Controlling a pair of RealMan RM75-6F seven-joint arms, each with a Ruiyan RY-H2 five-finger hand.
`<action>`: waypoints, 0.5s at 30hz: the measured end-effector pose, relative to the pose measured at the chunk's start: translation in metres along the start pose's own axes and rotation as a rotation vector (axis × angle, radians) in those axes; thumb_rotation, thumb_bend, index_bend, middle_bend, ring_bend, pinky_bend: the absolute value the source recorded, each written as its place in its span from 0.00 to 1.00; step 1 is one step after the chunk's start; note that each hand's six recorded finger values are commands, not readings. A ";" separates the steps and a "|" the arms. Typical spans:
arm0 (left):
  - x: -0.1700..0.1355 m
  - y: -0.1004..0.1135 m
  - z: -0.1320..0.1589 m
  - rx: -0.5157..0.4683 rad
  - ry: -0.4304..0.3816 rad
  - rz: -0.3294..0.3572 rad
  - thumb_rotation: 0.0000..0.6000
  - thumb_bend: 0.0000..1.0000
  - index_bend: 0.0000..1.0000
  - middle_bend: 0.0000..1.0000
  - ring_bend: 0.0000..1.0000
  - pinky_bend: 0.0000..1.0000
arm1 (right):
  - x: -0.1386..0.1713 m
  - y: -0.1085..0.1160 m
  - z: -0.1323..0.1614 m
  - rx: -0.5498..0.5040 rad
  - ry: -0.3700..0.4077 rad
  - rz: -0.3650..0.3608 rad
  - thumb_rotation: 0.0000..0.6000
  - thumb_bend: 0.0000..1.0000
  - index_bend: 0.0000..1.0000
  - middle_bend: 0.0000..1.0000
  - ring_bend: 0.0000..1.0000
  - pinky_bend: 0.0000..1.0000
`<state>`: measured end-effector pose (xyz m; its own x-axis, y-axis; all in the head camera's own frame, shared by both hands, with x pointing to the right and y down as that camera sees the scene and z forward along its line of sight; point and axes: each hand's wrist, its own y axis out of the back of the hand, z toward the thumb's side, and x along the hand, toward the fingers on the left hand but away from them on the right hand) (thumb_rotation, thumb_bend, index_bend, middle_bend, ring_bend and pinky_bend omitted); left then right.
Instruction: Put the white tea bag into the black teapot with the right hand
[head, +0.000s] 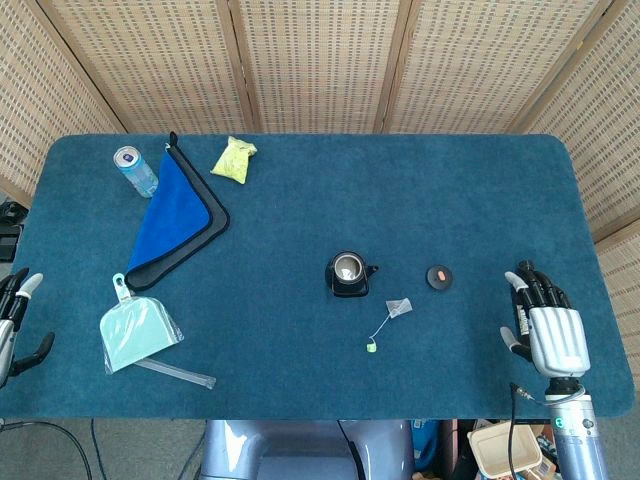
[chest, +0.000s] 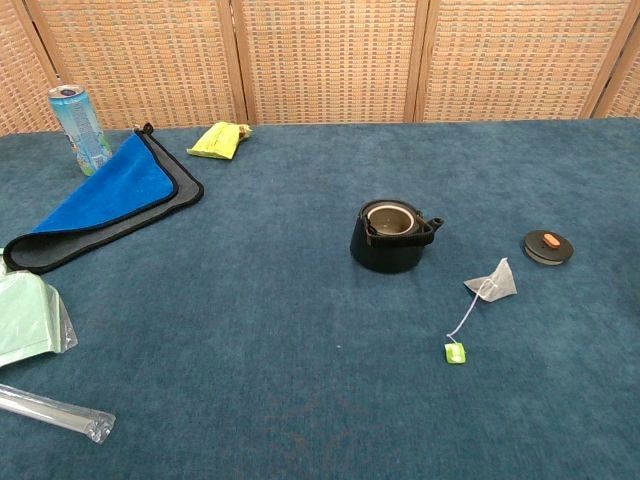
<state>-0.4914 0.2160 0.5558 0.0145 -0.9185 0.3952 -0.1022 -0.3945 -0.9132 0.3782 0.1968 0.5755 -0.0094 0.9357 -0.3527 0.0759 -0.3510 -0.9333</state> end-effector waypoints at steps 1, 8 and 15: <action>0.001 0.000 0.001 0.001 -0.001 -0.001 1.00 0.38 0.02 0.00 0.00 0.00 | 0.000 0.000 0.000 -0.001 -0.002 0.000 1.00 0.40 0.18 0.20 0.14 0.26; 0.002 0.002 0.002 0.003 -0.001 0.004 1.00 0.38 0.02 0.00 0.00 0.00 | 0.001 0.001 -0.001 -0.010 0.000 -0.003 1.00 0.40 0.18 0.20 0.14 0.26; 0.004 0.004 0.002 0.012 -0.001 0.011 1.00 0.38 0.02 0.00 0.00 0.00 | 0.000 0.005 0.002 -0.024 0.018 -0.011 1.00 0.40 0.18 0.21 0.14 0.26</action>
<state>-0.4900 0.2107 0.5536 0.0147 -0.9227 0.3851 -0.0907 -0.3848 -0.9185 0.3768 0.1953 0.5703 0.0077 0.9399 -0.3413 0.1002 -0.3403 -0.9350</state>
